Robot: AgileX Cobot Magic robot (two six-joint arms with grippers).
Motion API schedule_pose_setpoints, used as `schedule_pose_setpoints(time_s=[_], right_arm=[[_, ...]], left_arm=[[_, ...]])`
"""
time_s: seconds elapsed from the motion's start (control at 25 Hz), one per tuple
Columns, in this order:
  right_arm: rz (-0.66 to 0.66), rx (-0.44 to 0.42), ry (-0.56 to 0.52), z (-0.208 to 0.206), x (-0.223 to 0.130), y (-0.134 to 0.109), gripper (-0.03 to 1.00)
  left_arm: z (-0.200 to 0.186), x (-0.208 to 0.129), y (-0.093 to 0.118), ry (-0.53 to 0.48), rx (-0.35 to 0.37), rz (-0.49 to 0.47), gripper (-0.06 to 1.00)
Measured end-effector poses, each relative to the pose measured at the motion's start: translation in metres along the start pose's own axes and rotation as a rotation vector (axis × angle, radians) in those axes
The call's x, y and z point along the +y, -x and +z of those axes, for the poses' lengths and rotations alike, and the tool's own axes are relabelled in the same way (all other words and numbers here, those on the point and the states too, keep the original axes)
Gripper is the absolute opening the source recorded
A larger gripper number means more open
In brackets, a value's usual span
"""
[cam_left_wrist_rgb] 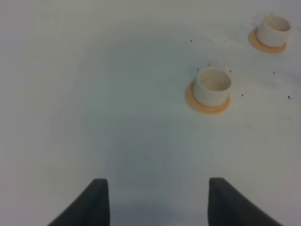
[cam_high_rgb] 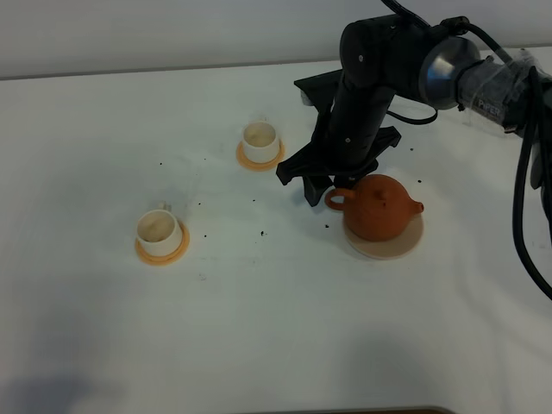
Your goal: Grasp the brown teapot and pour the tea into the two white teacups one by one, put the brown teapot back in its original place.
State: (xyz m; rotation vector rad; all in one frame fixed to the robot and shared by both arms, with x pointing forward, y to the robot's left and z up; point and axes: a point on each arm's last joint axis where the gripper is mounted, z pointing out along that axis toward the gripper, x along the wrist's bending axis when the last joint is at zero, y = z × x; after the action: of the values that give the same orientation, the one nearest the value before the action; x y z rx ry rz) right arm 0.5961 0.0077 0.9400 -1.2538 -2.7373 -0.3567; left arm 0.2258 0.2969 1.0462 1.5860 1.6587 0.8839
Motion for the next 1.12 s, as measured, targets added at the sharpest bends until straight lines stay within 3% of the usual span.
schedule_pose_setpoints(time_s=[0.4, 1.12], right_arm=[[-0.011, 0.039, -0.114, 0.0, -0.01, -0.009, 0.43], [-0.076, 0.068, -0.123, 0.004, -0.011, -0.025, 0.43]], left_arm=[[0.0, 0.0, 0.0, 0.0, 0.0, 0.0, 0.47], [0.0, 0.0, 0.0, 0.0, 0.0, -0.001, 0.47]])
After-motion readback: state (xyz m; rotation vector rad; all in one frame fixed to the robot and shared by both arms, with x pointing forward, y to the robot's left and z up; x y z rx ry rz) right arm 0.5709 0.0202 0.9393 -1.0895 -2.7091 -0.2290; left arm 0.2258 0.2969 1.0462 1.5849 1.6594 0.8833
